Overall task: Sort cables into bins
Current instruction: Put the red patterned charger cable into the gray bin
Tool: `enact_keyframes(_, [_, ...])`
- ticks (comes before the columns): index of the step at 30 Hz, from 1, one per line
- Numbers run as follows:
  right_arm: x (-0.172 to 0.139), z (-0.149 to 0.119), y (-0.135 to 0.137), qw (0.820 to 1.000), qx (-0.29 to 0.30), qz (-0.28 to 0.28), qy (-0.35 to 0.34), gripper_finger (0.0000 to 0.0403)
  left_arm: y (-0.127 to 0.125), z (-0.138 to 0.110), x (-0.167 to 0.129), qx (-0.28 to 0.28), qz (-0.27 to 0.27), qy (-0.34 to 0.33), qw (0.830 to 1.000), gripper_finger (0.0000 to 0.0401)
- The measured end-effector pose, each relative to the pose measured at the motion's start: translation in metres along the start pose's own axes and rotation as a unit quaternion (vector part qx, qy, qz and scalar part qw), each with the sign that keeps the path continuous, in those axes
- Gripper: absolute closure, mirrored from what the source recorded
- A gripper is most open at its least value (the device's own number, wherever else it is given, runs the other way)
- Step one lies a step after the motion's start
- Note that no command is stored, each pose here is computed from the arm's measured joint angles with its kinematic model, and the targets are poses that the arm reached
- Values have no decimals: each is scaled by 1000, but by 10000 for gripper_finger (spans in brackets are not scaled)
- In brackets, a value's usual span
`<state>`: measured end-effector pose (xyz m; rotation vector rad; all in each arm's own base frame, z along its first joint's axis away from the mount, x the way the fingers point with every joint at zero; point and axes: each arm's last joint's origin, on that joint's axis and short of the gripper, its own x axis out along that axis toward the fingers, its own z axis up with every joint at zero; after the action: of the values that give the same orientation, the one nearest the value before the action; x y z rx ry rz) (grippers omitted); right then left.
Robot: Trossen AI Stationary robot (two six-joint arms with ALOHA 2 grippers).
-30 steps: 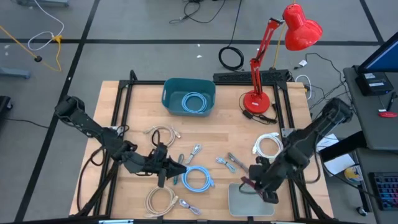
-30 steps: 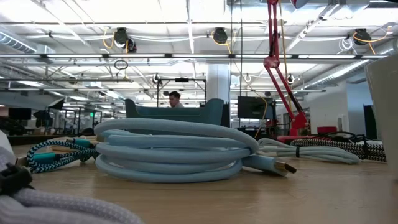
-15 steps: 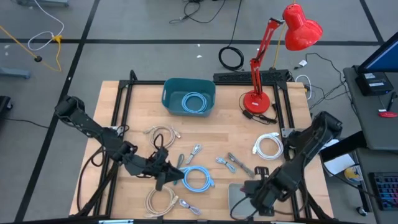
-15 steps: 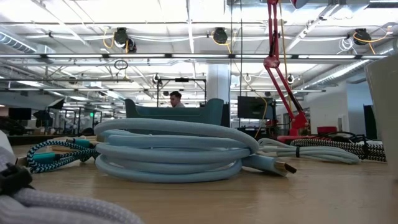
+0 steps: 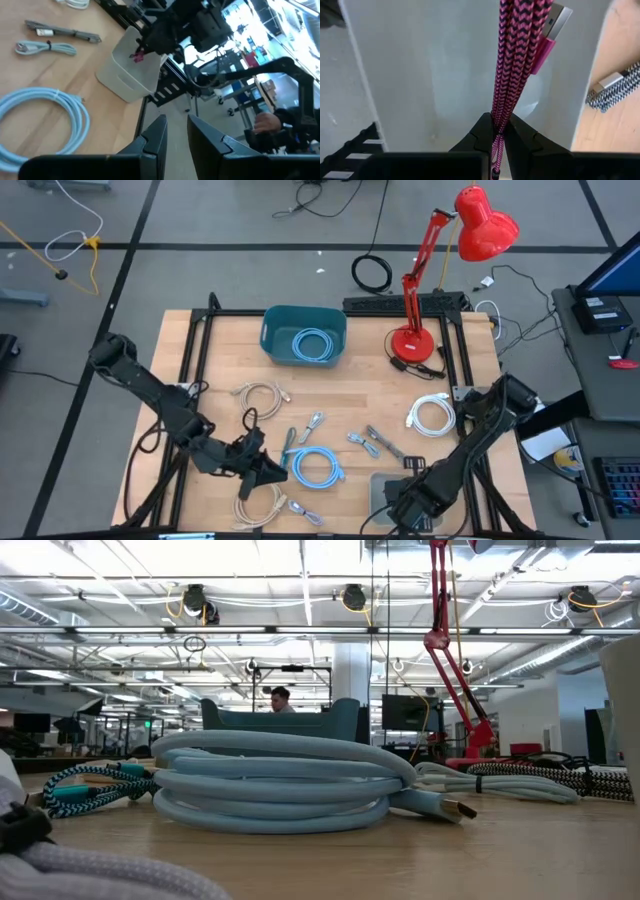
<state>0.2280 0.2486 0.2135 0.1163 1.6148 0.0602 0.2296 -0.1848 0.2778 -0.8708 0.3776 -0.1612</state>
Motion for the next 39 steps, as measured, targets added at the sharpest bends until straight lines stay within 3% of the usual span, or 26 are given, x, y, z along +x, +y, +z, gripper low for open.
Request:
enact_keyframes(27, [30,9,-31,998,39,-24,39,379,-4,-6,-3,6,-3,1,1000,325])
enact_keyframes(39, [31,15,-27,999,30,4,16,311,-6,-11,-5,14,-6,10,1000,325])
